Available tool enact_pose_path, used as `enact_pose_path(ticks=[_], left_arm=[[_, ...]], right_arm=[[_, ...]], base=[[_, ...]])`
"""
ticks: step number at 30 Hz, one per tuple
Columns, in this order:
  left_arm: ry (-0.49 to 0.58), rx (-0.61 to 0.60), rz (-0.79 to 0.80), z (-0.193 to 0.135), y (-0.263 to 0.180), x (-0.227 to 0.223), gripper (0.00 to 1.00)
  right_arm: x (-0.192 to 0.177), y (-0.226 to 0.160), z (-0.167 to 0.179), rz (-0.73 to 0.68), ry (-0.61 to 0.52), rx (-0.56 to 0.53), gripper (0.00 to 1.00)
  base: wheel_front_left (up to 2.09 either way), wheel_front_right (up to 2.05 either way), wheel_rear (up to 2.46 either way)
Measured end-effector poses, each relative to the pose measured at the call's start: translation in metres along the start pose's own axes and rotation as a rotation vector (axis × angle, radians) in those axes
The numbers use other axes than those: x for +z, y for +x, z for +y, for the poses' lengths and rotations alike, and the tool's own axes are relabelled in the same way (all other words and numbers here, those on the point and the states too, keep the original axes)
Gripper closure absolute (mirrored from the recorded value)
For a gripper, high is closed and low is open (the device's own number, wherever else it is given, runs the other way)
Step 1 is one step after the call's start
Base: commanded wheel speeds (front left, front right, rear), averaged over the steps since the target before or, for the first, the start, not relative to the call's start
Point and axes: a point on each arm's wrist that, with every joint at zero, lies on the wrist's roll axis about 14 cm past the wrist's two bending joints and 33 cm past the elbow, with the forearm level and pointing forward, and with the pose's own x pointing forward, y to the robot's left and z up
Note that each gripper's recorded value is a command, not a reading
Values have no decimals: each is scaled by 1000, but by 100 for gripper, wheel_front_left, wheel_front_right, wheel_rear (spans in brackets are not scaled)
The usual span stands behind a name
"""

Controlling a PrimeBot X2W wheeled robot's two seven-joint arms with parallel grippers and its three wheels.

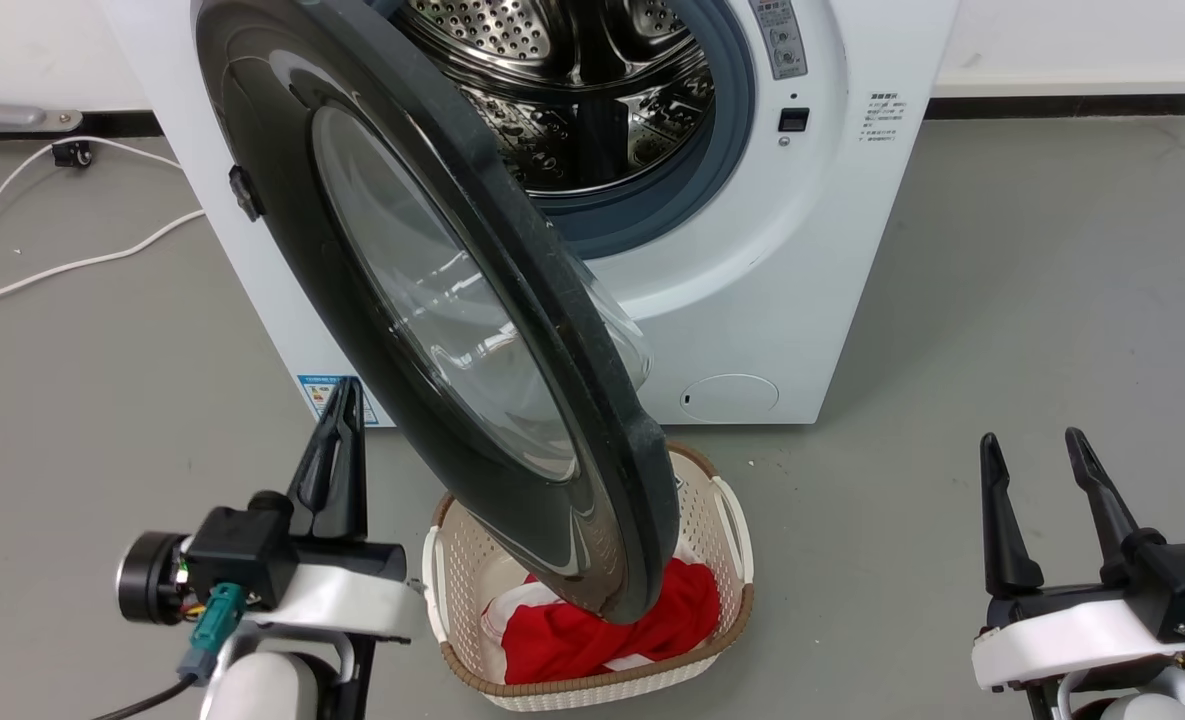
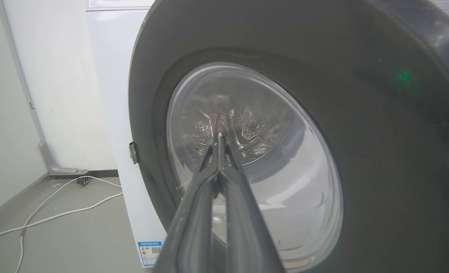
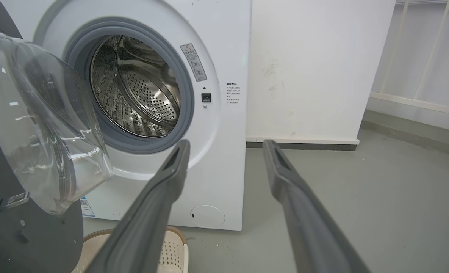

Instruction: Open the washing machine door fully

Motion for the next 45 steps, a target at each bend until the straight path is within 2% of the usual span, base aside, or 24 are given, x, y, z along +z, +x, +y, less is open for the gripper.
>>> enact_pose_path(ticks=[4, 13, 14, 18, 26, 32, 37, 45], left_arm=[[11, 1, -104, 2, 11, 32, 100], [62, -24, -443, -6, 21, 140, 100], [67, -39, -509, -11, 20, 161, 100], [66, -95, -629, -29, 15, 197, 100], [-45, -321, -745, -92, 6, 231, 100], [-139, -522, -659, -149, -2, 210, 100], [-179, -632, -452, -185, -10, 162, 100], [-170, -698, -67, -206, -29, 64, 100]], right_arm=[[0, 0, 0, -1, 5, -2, 0], [0, 1, -1, -1, 9, -5, 0], [0, 0, -2, -1, 11, -8, 0], [-1, 0, -3, 0, 13, -11, 0], [-2, -1, -3, 5, 15, -13, 0], [-1, -3, -6, 2, 20, -23, 0], [-2, -6, -9, 7, 22, -31, 0], [-6, -6, -7, 19, 33, -28, 0]], base=[[0, 0, 0], [0, 0, 0], [0, 0, 0], [0, 0, 0], [0, 0, 0], [0, 0, 0], [0, 0, 0], [0, 0, 0]])
